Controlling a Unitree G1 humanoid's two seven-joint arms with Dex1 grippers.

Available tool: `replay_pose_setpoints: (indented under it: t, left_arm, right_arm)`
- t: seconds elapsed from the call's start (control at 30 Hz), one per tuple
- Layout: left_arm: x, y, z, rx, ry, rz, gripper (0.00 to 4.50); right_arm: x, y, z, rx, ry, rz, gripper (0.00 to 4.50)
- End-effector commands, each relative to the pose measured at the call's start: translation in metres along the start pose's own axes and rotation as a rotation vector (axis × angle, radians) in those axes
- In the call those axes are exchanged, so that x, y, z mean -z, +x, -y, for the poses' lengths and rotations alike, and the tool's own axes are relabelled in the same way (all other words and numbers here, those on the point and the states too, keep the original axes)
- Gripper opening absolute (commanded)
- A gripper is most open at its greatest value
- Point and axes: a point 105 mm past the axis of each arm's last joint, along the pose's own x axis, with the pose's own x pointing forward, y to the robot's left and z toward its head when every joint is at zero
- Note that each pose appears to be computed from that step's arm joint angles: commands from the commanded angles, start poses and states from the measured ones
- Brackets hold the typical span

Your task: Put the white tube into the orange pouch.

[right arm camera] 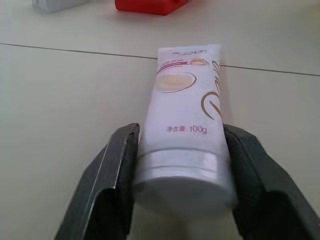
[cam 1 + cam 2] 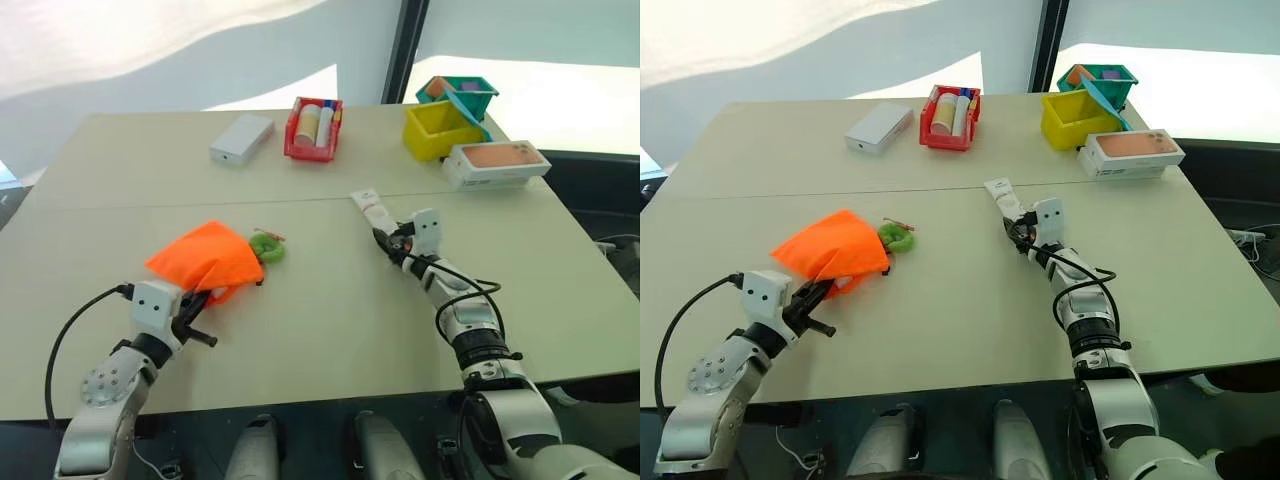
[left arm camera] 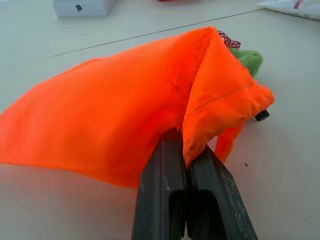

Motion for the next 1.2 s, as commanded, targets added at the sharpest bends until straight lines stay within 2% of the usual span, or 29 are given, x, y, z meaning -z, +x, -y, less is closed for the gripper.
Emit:
replay_pose_setpoints:
  t: [0.03,0.1,0.23,0.37,0.47,0.63,0.9,1.2]
  left_arm:
    - [-0.014,-0.005,-0.009,-0.025,0.003,0.049,0.00]
    - [-0.016,-0.006,-0.014,-0.033,-0.016,0.054,0.00]
    - [-0.017,-0.005,-0.023,-0.027,-0.041,0.051,0.00]
    - [-0.028,-0.003,-0.031,0.002,-0.092,0.068,0.00]
    - [-0.032,-0.002,-0.040,0.026,-0.101,0.058,0.00]
    - [-0.040,0.001,-0.043,0.081,-0.102,0.043,0.00]
    - [-0.049,0.007,-0.032,0.176,-0.092,0.023,0.00]
    - [-0.057,0.012,-0.022,0.239,-0.073,0.023,0.00]
  right_arm:
    - [-0.021,-0.004,-0.012,-0.051,-0.046,0.083,1.85]
    - [-0.027,-0.012,-0.021,-0.104,-0.075,0.115,1.85]
    - [-0.037,-0.050,-0.059,-0.374,-0.078,0.157,1.85]
    - [-0.029,-0.112,-0.108,-0.757,0.021,0.038,1.85]
    - [-0.021,-0.129,-0.135,-0.890,0.054,-0.037,1.85]
    - [-0.012,-0.117,-0.157,-0.903,0.063,-0.066,1.85]
    - [-0.016,-0.101,-0.187,-0.954,0.089,-0.039,1.85]
    - [-0.016,-0.090,-0.203,-0.956,0.074,-0.025,1.85]
